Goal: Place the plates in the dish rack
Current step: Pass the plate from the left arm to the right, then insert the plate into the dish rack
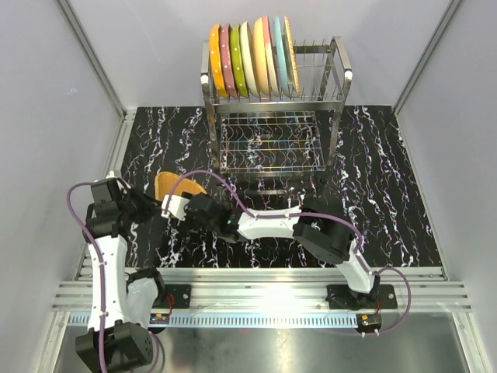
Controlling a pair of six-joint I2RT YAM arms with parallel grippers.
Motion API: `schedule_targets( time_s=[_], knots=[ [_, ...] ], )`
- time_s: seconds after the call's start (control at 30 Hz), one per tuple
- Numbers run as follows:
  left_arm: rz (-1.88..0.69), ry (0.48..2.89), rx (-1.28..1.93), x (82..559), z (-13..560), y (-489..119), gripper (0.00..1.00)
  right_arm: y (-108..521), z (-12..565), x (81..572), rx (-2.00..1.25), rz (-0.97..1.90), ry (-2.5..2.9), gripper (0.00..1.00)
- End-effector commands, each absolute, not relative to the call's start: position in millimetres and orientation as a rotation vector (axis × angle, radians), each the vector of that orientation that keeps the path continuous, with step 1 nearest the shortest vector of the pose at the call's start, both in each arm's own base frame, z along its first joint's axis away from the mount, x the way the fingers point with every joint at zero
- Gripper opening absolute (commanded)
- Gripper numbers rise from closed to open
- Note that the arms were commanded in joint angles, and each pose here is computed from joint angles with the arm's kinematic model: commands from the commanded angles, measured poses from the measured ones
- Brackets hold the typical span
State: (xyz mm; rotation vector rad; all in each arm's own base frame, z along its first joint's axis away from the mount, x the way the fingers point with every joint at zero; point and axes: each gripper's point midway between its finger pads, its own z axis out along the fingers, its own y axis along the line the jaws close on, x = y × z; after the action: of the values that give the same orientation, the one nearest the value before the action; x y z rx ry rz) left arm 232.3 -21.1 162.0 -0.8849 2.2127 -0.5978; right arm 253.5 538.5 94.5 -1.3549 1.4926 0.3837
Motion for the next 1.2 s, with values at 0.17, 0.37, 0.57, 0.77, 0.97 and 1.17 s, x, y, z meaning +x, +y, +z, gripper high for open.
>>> schedule_targets(
  time_s=[0.17,0.37,0.57,0.77,0.97,1.17],
  knots=[
    [-0.712,2.138,-0.763,232,196,-38,0.00,546,126,270,-1.254,0.339,1.440,0.50],
    [-0.730,2.128,-0.716,226,195,-43,0.04,541,140,265,-1.191,0.398,1.434,0.35],
    [-0.745,2.121,-0.696,229,197,-44,0.19,528,160,255,-1.117,0.478,1.451,0.12],
    [-0.738,2.095,-0.661,237,212,-42,0.45,516,168,240,-1.078,0.567,1.488,0.03],
    [-0.730,2.079,-0.625,251,230,-38,0.73,496,177,228,-1.024,0.631,1.533,0.00],
    [-0.702,2.057,-0.597,269,254,-30,0.99,468,180,218,-0.983,0.646,1.571,0.00]
  ],
)
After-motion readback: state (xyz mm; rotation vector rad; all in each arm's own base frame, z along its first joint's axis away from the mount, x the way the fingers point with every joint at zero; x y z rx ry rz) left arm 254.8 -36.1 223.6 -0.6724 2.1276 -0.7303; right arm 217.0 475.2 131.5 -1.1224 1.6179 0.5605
